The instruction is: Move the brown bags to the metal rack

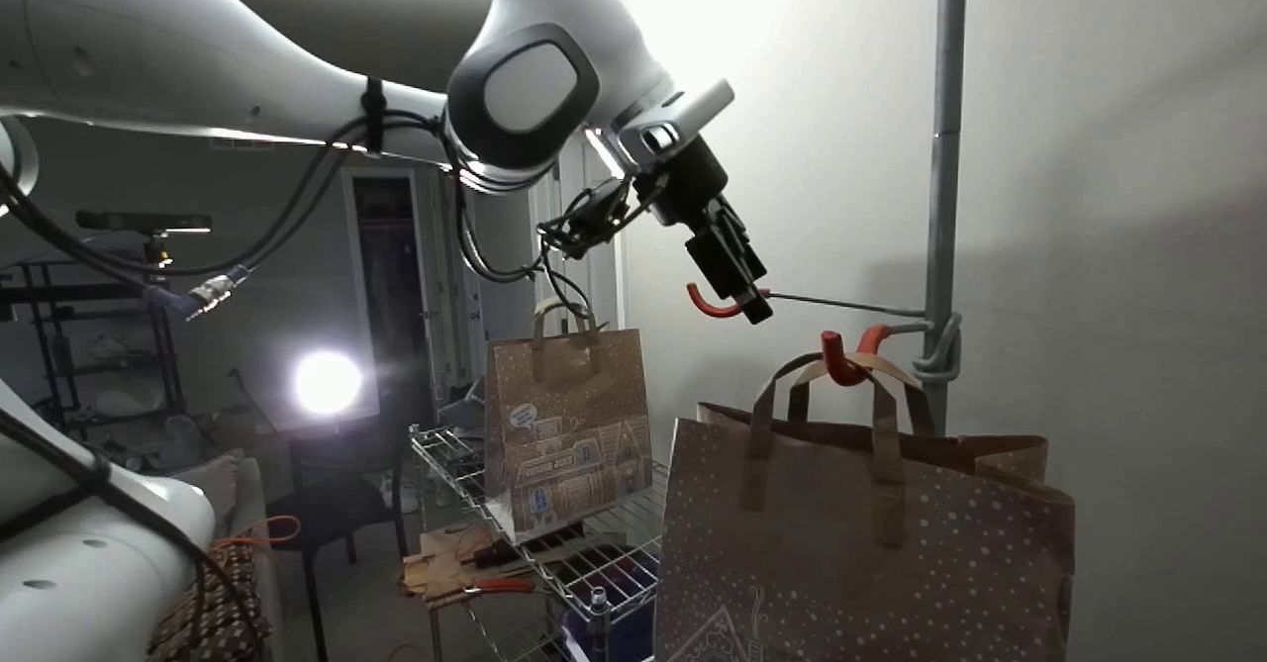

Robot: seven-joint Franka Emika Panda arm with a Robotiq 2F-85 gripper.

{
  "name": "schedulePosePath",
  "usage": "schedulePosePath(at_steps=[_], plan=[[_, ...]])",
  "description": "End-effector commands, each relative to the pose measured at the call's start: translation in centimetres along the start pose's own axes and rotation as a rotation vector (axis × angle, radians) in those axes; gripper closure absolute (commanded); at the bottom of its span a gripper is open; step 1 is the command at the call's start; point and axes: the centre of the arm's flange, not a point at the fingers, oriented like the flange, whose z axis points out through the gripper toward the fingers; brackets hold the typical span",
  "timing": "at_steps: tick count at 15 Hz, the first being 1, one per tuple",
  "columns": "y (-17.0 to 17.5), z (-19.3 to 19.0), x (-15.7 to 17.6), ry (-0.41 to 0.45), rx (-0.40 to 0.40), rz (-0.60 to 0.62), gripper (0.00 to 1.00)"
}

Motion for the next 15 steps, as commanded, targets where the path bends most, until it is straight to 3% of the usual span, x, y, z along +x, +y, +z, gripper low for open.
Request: schedulePosePath(at_steps=[1,9,15], plan=[[2.4,-2.5,-0.7,0.031,-0.081,0.002,0.0],[4.6,4.5,0.2,0.021,-0.114,0.166,0.0],[5.9,6.6,2.3,0.152,-0.112,0.289,0.0]])
